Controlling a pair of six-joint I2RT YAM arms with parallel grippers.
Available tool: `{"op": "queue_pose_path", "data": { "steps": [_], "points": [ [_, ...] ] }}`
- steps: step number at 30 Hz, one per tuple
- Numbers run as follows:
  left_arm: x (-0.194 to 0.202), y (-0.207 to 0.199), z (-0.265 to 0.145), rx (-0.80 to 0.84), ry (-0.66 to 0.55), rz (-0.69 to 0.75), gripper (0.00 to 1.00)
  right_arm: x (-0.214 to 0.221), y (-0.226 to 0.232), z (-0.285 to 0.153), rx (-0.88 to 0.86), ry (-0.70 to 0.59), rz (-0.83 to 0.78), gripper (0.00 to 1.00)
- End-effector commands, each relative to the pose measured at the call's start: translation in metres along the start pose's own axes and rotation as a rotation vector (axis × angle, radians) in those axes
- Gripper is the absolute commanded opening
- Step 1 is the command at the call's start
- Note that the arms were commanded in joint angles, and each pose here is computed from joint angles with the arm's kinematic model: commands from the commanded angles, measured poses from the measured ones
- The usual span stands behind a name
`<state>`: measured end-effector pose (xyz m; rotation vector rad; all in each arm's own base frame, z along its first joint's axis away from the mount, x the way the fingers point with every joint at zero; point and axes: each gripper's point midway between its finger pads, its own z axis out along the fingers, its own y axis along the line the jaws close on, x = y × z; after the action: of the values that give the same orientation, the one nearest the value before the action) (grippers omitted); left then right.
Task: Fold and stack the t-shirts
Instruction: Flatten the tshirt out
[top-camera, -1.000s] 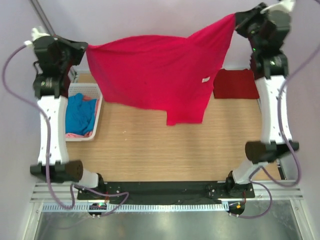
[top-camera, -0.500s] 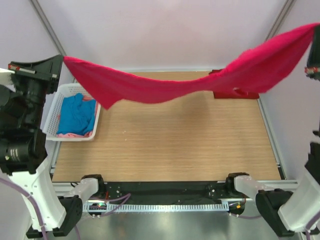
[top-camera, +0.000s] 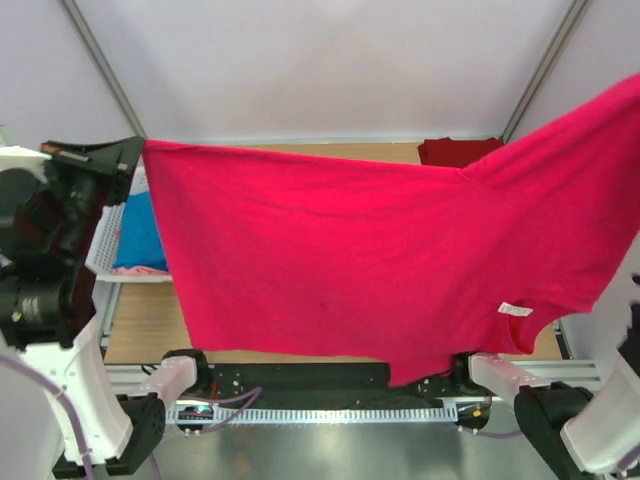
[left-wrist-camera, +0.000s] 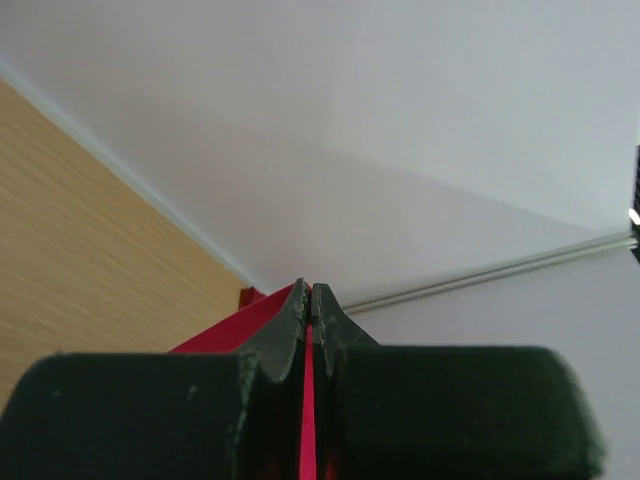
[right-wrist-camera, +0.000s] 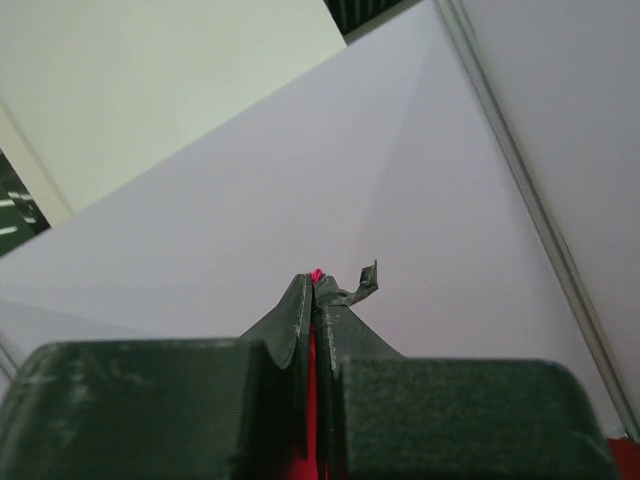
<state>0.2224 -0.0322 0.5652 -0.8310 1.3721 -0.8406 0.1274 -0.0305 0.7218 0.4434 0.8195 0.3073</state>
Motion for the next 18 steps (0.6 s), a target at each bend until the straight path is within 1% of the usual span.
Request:
{"op": "queue_pose_path", "data": {
  "steps": [1,2,3,4,5,6,7,8,9,10,12,13,14,15,16,17,18],
  "points": [
    [0.031,0.061,0.054,-0.167,0.105,0.012,0.0,0.11,-0.008,0.057,-0.019,0.203,-0.098,0.01],
    [0.03,0.068,0.065,-0.166,0.083,0.022,0.0,0.127,-0.011,0.061,-0.027,0.23,-0.104,0.01],
    [0.032,0.08,0.075,-0.185,0.08,0.041,0.0,0.167,-0.023,0.067,-0.015,0.301,-0.131,0.01],
    [0.043,0.106,0.09,-0.237,0.099,0.055,0.0,0.183,-0.024,0.075,-0.031,0.303,-0.132,0.01],
    [0.044,0.114,0.102,-0.24,0.09,0.068,0.0,0.201,-0.027,0.079,-0.04,0.328,-0.136,0.01],
    [0.05,0.129,0.119,-0.266,0.108,0.093,0.0,0.232,-0.038,0.08,-0.035,0.379,-0.161,0.01],
    [0.057,0.142,0.13,-0.285,0.121,0.102,0.0,0.245,-0.038,0.087,-0.05,0.376,-0.161,0.01],
    [0.065,0.158,0.142,-0.309,0.144,0.107,0.0,0.274,-0.045,0.093,-0.059,0.419,-0.173,0.01],
    [0.068,0.162,0.164,-0.278,0.143,0.127,0.0,0.302,-0.054,0.095,-0.054,0.461,-0.185,0.01],
    [0.073,0.175,0.175,-0.288,0.147,0.132,0.0,0.324,-0.062,0.104,-0.053,0.47,-0.19,0.01],
    [0.072,0.18,0.198,-0.256,0.109,0.139,0.0,0.365,-0.074,0.107,-0.07,0.522,-0.182,0.01],
    [0.077,0.193,0.221,-0.26,0.114,0.154,0.0,0.374,-0.074,0.113,-0.083,0.512,-0.167,0.01],
    [0.079,0.197,0.231,-0.26,0.123,0.164,0.0,0.392,-0.08,0.117,-0.085,0.533,-0.165,0.01],
    [0.079,0.195,0.245,-0.245,0.127,0.177,0.0,0.424,-0.085,0.116,-0.114,0.595,-0.154,0.01],
    [0.088,0.21,0.265,-0.254,0.156,0.202,0.0,0.434,-0.084,0.124,-0.135,0.576,-0.143,0.01],
    [0.09,0.216,0.277,-0.254,0.161,0.21,0.0,0.445,-0.085,0.127,-0.141,0.582,-0.129,0.01],
    [0.087,0.212,0.288,-0.237,0.153,0.22,0.0,0.473,-0.095,0.129,-0.136,0.611,-0.125,0.01]
  ]
}}
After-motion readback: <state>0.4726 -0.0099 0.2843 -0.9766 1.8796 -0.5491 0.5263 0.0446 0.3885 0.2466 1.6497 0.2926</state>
